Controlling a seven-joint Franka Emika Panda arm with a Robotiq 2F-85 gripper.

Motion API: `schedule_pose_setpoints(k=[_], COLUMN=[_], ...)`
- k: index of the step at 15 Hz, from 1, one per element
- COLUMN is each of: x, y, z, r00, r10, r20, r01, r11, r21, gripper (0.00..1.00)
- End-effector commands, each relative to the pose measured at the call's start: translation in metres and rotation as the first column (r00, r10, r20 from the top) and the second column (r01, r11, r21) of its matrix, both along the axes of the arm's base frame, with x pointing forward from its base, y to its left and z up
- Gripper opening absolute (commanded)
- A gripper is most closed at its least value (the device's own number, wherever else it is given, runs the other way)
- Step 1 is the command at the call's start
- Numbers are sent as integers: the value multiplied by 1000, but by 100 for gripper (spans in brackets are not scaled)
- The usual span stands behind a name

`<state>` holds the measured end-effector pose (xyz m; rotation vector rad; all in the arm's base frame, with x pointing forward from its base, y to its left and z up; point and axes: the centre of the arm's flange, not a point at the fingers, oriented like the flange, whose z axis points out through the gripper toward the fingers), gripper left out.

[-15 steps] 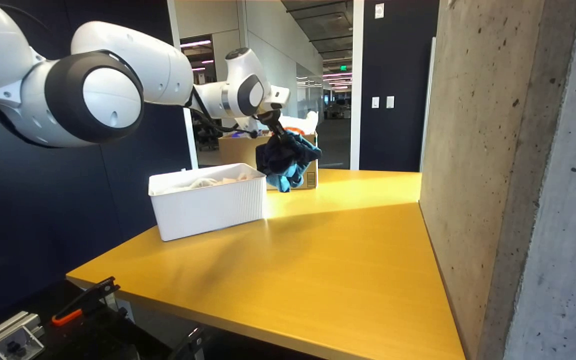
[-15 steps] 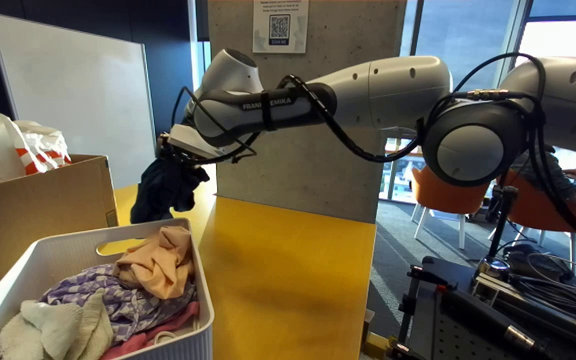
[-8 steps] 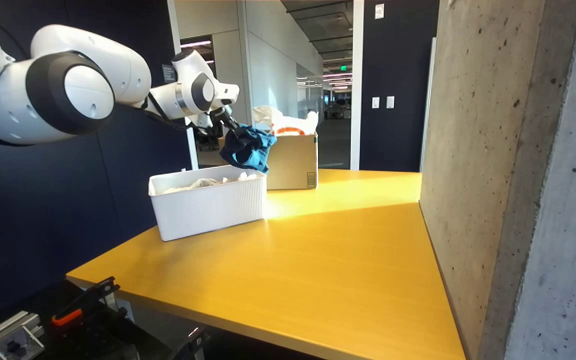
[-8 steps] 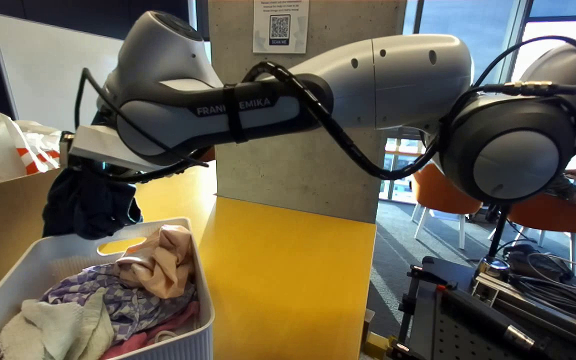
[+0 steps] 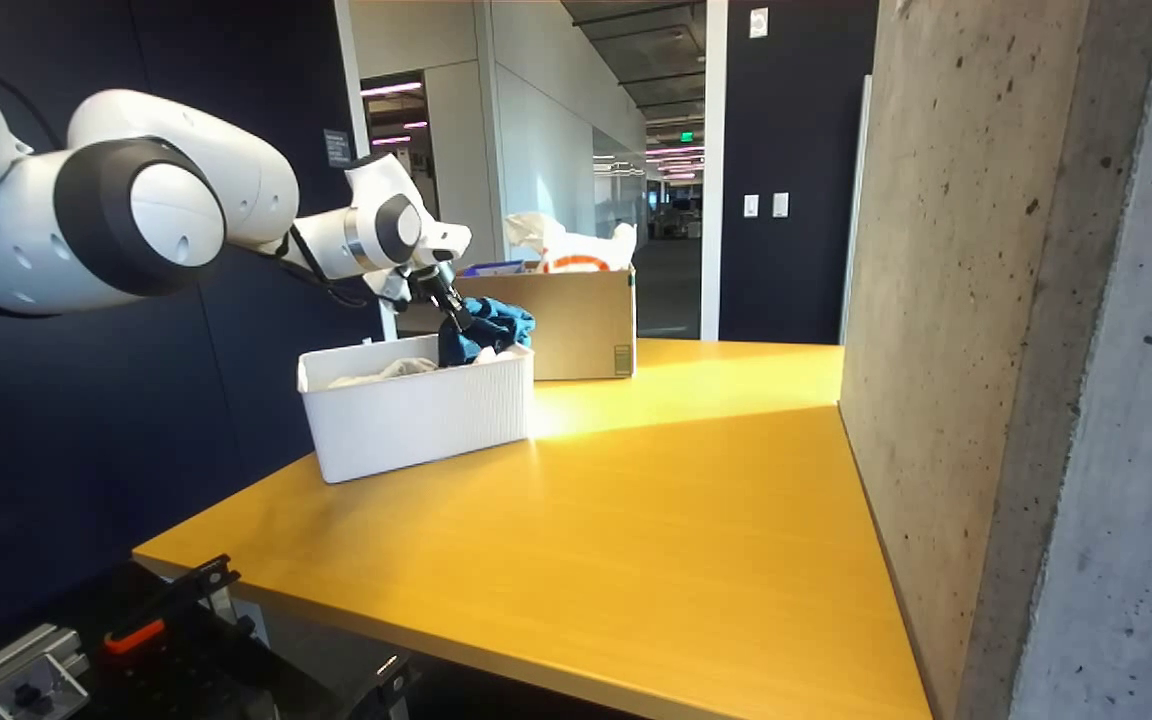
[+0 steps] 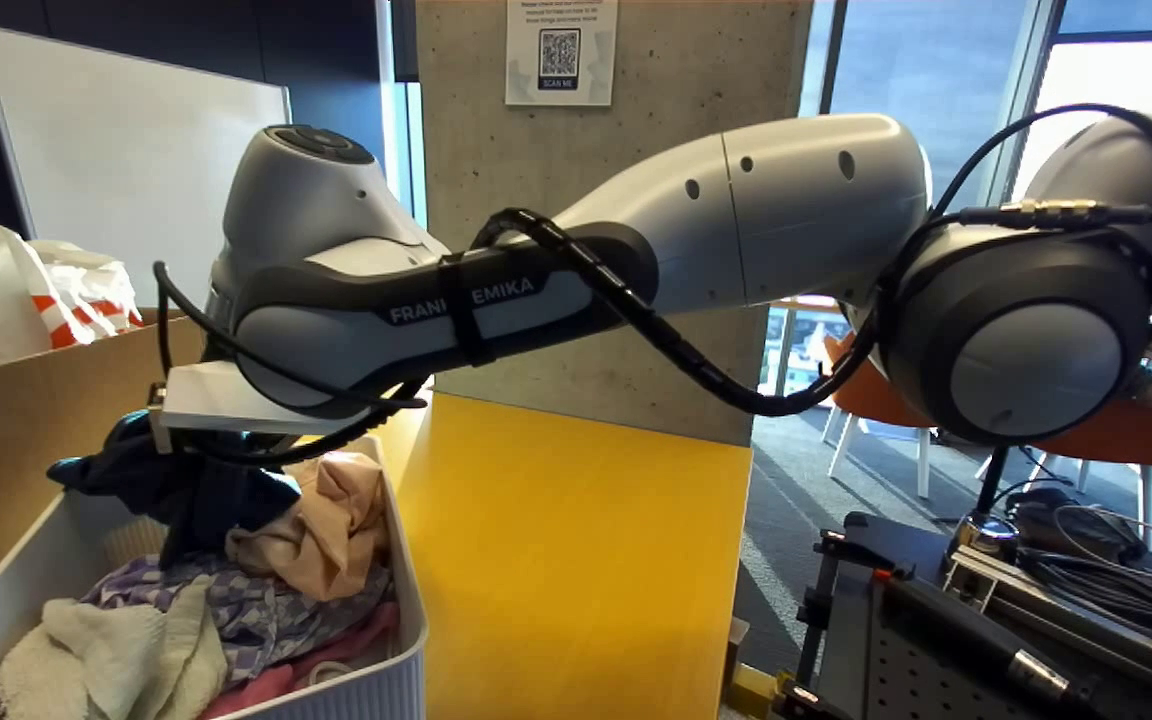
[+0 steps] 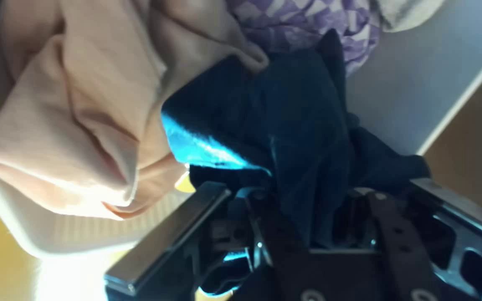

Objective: Pick up the blue cloth and put it inside the white basket

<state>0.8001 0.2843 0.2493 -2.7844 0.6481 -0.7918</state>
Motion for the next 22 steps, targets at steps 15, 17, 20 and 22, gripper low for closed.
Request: schedule_pose_setpoints(k=[15, 17, 20, 22], x=[32, 2, -41, -49], y=[48, 68, 88, 84], z=[5, 13, 27, 40], r00=[983, 985, 989, 982], r10=[78, 72, 32, -6], r20=[-164, -159, -147, -190], r01=[-88, -81, -36, 8], r11=[995, 995, 999, 1000], r21=[-51, -49, -18, 10], gripper=[100, 100, 100, 100])
